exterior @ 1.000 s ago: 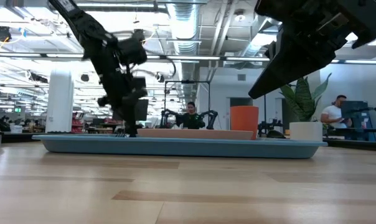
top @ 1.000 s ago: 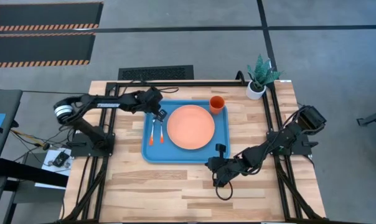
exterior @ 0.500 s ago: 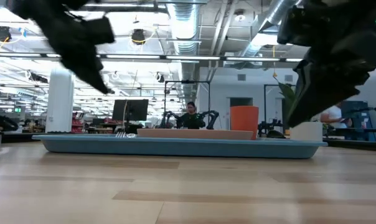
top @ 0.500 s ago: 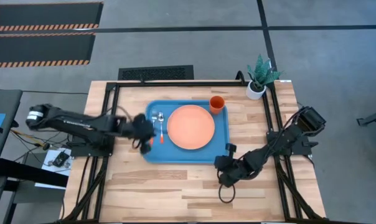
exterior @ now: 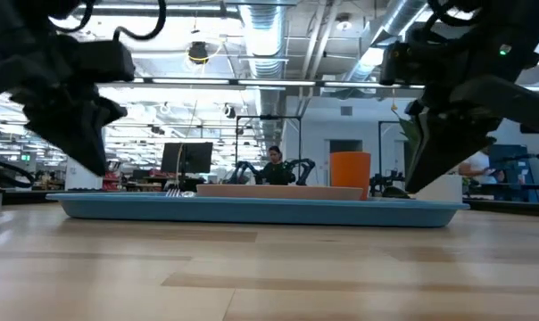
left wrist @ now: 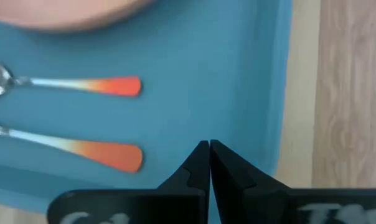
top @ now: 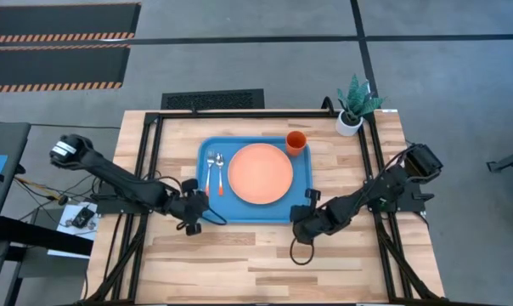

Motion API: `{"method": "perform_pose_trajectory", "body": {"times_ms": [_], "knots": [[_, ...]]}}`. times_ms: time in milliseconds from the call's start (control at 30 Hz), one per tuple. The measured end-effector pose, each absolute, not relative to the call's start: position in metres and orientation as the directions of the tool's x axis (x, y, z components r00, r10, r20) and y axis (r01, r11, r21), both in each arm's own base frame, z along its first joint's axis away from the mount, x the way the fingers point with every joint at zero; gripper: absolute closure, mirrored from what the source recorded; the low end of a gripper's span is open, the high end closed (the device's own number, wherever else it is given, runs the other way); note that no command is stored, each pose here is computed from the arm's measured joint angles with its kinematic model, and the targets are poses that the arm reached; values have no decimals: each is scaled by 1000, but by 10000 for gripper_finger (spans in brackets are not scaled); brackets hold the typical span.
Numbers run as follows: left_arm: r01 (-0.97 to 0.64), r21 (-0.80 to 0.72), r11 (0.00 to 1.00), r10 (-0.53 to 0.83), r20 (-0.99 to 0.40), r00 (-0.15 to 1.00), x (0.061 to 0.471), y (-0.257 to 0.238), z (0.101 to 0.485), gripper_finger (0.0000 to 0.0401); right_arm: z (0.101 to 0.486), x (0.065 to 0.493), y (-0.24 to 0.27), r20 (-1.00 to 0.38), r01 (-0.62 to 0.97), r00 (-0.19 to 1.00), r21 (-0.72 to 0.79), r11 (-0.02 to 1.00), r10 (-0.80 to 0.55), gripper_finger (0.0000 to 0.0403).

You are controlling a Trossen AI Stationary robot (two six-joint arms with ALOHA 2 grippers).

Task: Pick and place plate/cup/fork/spoon on tray
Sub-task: Adjust the blue tray

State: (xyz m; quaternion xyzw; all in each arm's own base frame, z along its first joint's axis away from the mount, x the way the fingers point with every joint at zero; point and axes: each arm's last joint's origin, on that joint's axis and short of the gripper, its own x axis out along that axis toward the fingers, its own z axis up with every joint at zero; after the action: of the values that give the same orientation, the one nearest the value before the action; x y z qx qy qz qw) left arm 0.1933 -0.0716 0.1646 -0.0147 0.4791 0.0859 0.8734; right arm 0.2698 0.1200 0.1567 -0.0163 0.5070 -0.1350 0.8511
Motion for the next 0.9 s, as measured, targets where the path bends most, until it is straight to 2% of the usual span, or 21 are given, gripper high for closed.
{"method": "perform_pose_trajectory", "body": {"times_ms": [300, 667, 900], "knots": [[-112, 24, 993, 73, -886, 458, 197, -85, 146, 401, 143, 259, 113, -893, 200, 382, -172, 965, -239, 398], [-98, -24, 995, 24, -885, 466, 194, -97, 146, 401, 136, 252, 112, -908, 192, 352, -168, 967, -227, 398], [-102, -36, 994, 16, -885, 465, 192, -101, 146, 401, 138, 251, 119, -923, 169, 344, -119, 978, -172, 398]]}}
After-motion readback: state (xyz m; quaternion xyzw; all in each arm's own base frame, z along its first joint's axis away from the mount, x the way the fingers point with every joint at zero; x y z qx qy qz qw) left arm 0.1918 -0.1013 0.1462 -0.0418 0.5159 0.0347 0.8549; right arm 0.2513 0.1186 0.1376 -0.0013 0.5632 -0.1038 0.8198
